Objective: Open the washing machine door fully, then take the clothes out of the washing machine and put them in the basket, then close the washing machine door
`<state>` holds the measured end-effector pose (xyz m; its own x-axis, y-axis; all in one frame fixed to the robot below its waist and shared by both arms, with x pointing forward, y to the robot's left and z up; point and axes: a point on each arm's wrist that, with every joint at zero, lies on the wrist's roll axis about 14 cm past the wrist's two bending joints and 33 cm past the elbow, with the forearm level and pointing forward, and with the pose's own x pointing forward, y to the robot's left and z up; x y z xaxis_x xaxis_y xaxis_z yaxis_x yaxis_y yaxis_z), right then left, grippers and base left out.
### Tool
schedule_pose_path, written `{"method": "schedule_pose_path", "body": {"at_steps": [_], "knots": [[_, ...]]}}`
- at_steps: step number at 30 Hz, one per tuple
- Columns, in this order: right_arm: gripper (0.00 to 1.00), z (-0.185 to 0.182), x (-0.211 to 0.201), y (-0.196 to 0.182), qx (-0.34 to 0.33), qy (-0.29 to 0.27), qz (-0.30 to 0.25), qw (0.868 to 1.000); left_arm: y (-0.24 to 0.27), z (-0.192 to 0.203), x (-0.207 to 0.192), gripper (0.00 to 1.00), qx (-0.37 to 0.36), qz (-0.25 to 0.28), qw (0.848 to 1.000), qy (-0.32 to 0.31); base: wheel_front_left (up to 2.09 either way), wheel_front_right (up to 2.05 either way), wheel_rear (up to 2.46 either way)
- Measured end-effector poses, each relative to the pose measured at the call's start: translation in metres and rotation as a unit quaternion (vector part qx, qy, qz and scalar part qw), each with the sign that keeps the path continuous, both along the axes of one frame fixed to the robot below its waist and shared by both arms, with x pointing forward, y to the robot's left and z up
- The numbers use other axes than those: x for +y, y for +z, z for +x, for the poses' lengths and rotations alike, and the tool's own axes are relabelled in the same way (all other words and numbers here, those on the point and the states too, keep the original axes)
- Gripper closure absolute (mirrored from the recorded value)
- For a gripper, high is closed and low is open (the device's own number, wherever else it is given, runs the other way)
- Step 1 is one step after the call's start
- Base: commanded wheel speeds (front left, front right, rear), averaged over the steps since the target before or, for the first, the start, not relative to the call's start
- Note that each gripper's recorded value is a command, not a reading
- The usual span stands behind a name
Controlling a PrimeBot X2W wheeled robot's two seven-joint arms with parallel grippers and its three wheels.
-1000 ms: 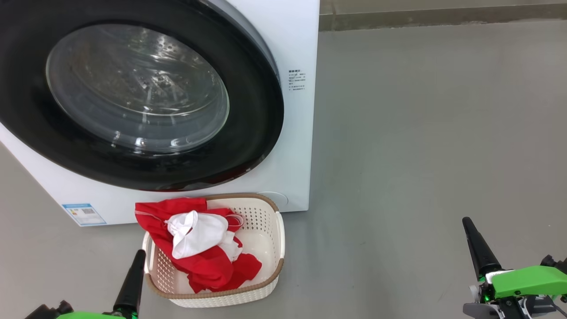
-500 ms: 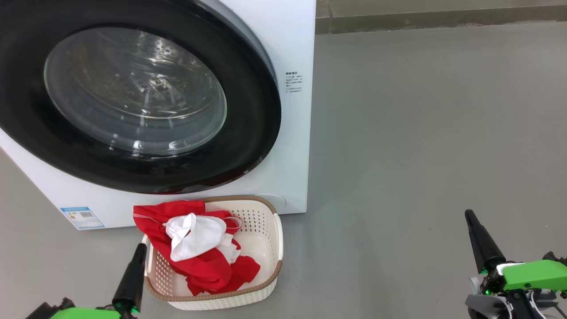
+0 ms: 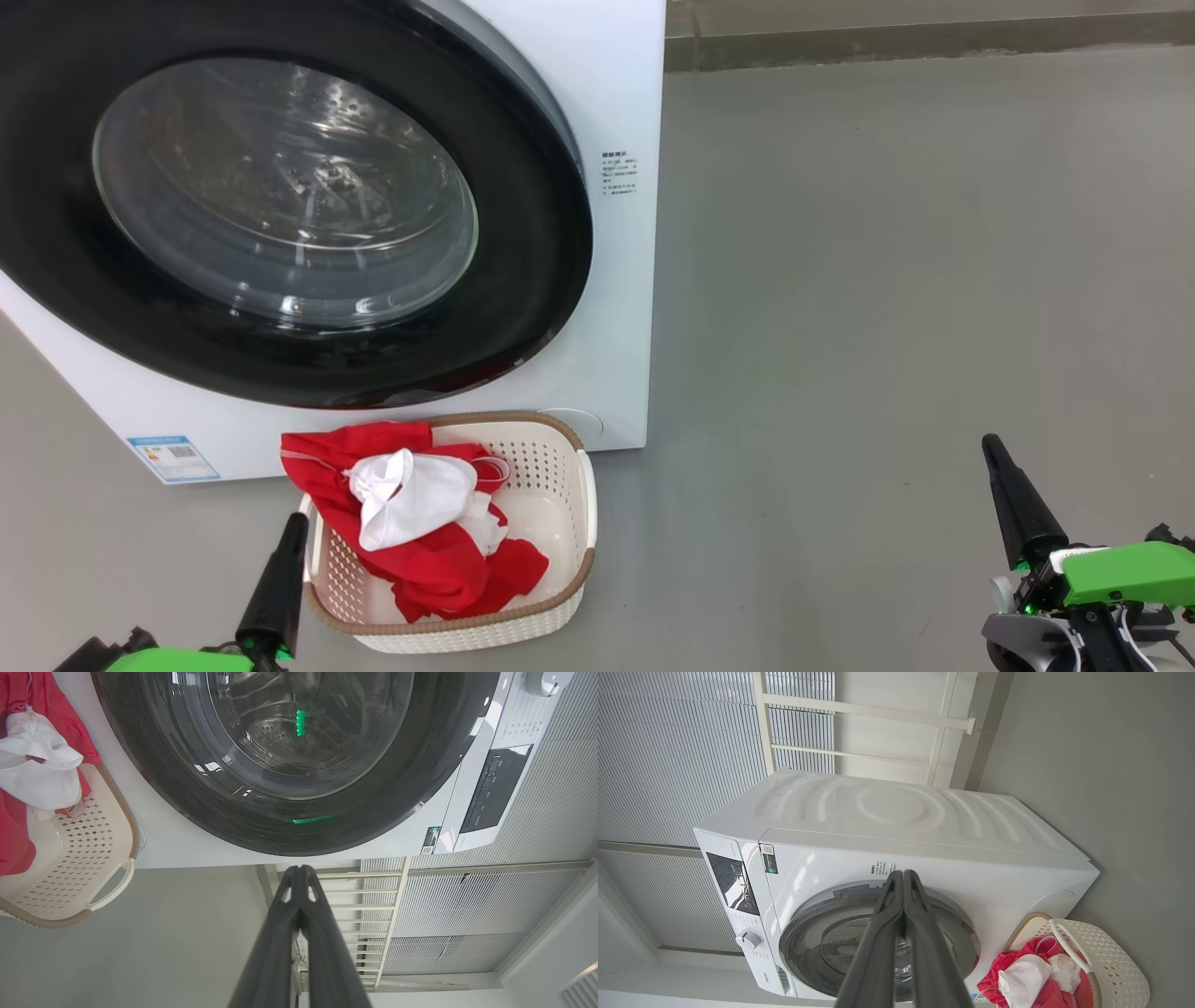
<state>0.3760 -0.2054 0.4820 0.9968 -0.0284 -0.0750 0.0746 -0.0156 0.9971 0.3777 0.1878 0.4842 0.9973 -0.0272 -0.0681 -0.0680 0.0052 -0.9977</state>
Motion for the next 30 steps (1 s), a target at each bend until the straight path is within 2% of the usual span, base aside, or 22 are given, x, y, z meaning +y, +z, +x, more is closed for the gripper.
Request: {"method": "schedule_pose_path", "body": {"at_steps": [30], "knots": [[1.00,-0.0001,-0.0003,0.0001,0.000,0.001,0.001,1.000,-0.0001,-0.0001,-0.0001,1.00,0.000,-0.001,1.000,-0.001,0.00,0.00,0.00]]}}
